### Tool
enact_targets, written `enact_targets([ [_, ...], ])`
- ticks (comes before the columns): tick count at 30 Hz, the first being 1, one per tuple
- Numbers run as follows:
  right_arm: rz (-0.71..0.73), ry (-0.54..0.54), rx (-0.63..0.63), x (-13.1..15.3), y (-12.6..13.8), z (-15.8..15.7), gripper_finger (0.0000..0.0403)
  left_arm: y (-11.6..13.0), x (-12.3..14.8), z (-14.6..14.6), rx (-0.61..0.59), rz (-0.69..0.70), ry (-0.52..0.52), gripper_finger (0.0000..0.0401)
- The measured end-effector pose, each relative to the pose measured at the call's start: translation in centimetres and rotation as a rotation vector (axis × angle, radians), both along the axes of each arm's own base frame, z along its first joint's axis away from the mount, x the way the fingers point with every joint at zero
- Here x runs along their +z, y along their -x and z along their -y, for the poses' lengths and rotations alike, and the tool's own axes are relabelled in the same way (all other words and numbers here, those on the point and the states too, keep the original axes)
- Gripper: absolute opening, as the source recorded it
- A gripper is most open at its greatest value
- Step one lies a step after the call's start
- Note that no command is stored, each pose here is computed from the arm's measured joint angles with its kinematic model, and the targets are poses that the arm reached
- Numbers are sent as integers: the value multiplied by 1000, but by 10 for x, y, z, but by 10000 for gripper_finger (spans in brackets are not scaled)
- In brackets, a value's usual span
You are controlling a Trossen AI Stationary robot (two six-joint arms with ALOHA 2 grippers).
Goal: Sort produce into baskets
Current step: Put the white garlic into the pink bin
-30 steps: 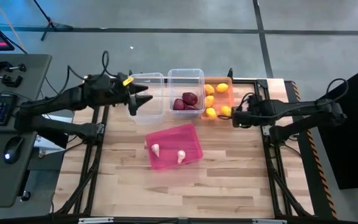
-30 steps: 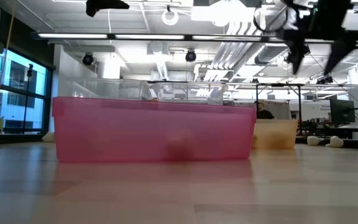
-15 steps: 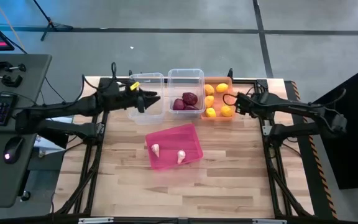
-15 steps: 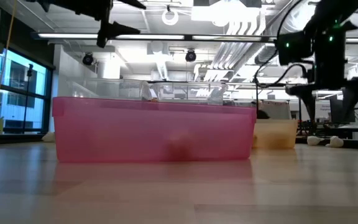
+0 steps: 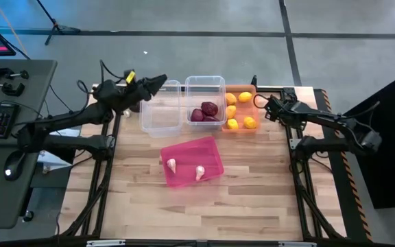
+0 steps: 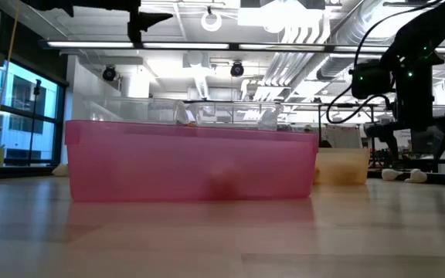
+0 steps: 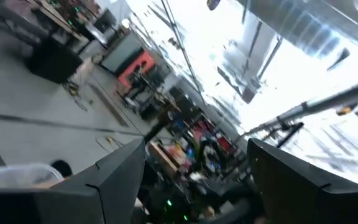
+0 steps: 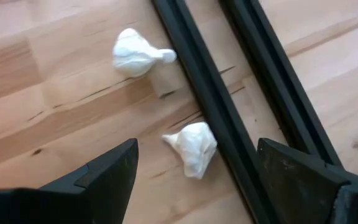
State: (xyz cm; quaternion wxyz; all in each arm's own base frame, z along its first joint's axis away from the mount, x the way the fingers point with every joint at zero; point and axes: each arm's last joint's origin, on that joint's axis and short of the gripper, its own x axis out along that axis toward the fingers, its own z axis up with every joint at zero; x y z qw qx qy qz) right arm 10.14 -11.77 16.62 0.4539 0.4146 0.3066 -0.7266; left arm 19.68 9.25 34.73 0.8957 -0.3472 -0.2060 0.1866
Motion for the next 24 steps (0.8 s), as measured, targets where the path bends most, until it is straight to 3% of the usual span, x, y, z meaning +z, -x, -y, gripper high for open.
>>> enact_targets([
  [9, 26, -44, -33, -12, -1, 5, 315, 12, 0, -22, -68, -15, -18, 267],
  [19, -38, -118, -30, -28, -6, 9, 254, 23, -1, -37, -125, -19, -8, 267],
  [24, -44, -132, 15, -25, -8, 11, 244, 26, -1, -41, -119, -23, -12, 267],
])
